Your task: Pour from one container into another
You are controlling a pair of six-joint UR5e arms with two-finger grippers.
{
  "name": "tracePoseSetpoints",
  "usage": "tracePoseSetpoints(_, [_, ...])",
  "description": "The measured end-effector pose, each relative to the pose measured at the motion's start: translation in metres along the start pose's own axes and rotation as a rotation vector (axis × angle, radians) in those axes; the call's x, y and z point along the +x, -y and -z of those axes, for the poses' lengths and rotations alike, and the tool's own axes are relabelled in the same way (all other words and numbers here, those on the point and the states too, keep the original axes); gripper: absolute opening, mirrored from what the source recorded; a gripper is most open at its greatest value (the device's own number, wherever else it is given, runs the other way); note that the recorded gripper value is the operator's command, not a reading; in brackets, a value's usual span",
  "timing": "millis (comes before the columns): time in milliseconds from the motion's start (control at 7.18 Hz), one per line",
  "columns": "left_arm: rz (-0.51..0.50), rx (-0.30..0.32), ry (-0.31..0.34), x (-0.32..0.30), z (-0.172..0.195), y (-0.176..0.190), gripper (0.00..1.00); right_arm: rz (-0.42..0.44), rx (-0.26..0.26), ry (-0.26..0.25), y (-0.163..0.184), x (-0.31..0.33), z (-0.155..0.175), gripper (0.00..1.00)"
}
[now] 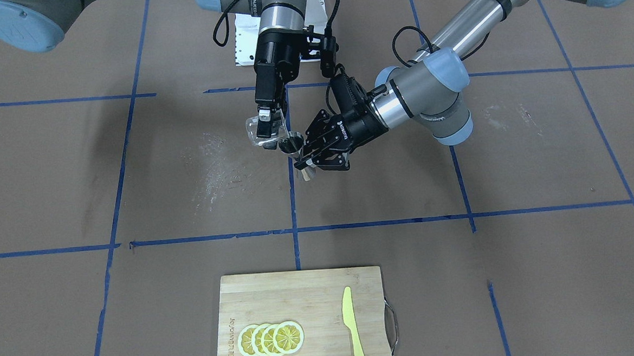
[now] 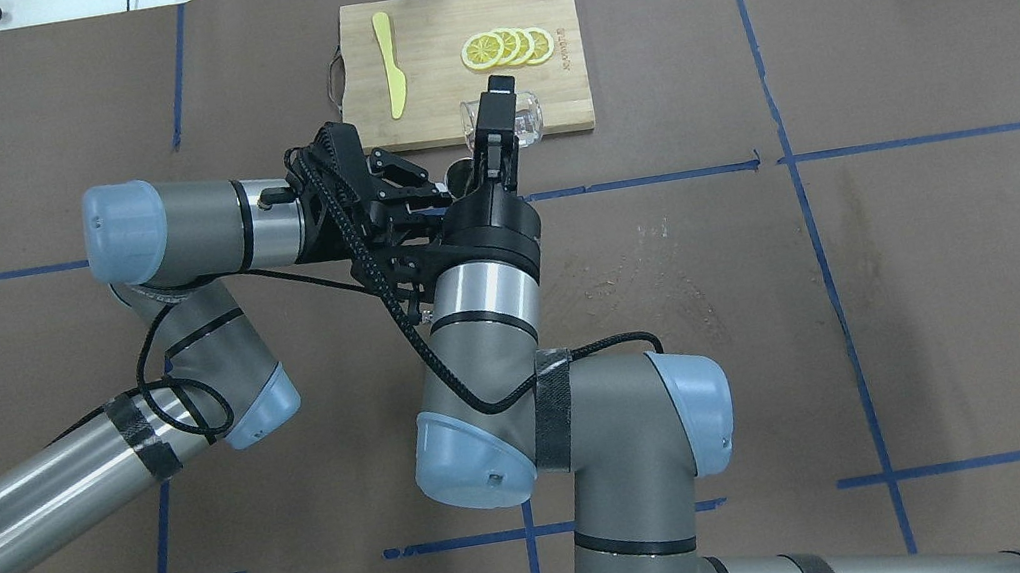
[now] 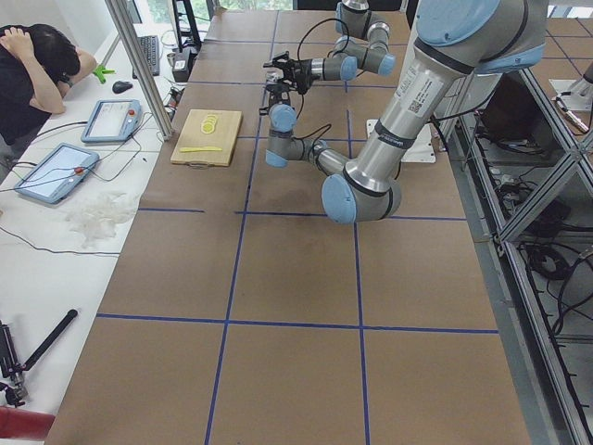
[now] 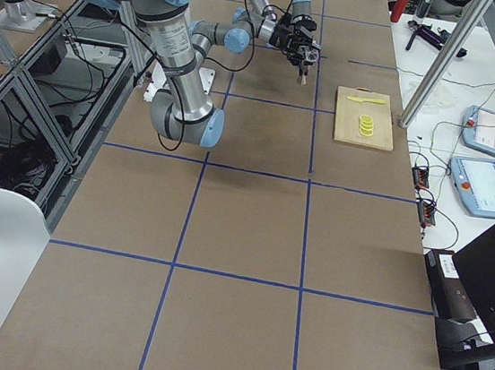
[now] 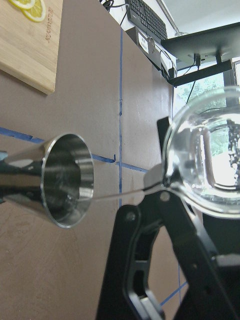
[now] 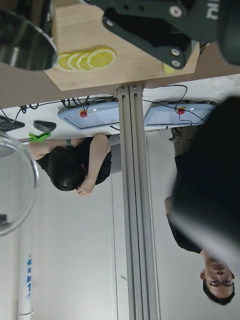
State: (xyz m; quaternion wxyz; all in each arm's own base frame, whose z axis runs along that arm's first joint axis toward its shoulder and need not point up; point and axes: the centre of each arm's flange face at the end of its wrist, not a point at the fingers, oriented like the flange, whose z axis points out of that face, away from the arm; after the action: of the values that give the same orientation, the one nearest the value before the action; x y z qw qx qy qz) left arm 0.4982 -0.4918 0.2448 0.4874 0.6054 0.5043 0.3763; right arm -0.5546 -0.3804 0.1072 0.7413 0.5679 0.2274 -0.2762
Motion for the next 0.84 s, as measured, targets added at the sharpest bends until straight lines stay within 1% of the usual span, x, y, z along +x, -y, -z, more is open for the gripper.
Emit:
tracePoseSetpoints(418, [0.0, 0.0, 0.0, 0.0, 0.0, 0.0, 0.0, 0.01, 0.002, -0.002, 0.0016, 0.0017, 0.0006, 0.0])
tracePoseSetpoints(835, [0.0, 0.0, 0.0, -0.0002, 0.0002, 0.0001, 0.0, -0.016, 0.008, 0.003, 0.0033, 0.0075, 0.0028, 0.0])
